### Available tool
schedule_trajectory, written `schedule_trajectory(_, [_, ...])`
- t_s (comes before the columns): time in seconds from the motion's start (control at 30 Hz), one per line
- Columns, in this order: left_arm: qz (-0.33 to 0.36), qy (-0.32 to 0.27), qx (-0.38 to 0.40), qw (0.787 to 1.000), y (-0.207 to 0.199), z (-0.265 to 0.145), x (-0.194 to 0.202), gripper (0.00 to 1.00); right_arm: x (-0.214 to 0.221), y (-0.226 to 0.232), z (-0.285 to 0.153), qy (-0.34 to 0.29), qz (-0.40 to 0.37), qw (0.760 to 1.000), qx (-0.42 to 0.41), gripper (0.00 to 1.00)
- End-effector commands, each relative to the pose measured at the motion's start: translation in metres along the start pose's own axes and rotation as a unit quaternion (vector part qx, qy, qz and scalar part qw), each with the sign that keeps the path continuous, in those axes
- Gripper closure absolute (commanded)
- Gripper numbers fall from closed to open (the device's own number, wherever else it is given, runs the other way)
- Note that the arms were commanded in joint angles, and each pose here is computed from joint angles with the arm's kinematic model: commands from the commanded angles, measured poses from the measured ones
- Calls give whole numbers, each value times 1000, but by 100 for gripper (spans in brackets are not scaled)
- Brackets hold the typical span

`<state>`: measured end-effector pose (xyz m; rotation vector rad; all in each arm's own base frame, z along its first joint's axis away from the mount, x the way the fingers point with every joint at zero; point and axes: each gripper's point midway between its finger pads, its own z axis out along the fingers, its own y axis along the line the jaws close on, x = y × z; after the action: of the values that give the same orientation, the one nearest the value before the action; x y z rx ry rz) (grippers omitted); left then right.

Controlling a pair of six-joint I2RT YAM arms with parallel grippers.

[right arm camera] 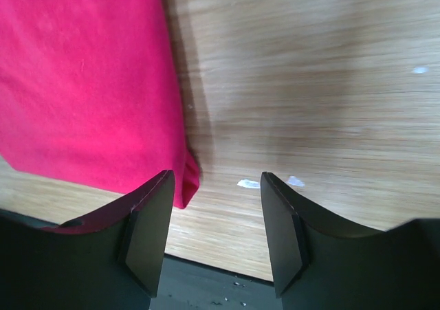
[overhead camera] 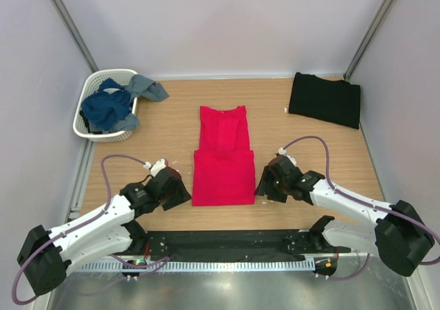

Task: Fold and stack the t-shirts
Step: Fold the tshirt

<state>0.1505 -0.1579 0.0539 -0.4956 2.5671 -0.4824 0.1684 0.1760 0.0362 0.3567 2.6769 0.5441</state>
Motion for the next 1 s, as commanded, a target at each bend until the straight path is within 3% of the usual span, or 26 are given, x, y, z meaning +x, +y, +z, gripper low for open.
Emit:
schedule_trajectory(0.0, [1,-21,31,999,-17,3,-9,46,0,30,5,-3,-2,999,-50,41])
schedule_trajectory(0.3, [-7,7,45,999,-32,27,2,52,9,40,15,0,-4,998,-67,45])
schedule_trajectory(0.73, [-12,28,6,1000,-13,45,17,56,23,35,30,20,-6,999,-44,54])
schedule_trajectory(0.77, [-13,32,4,999,-9,47,20,59,24,35,30,22,-8,999,-43,56])
schedule_trajectory(0.8, [-17,34,4,999,-8,49,22,61,25,32,30,24,-7,999,-40,64])
schedule_trajectory(0.97, [-18,51,8,999,-6,52,31,95,37,15,27,41,-8,999,-13,90])
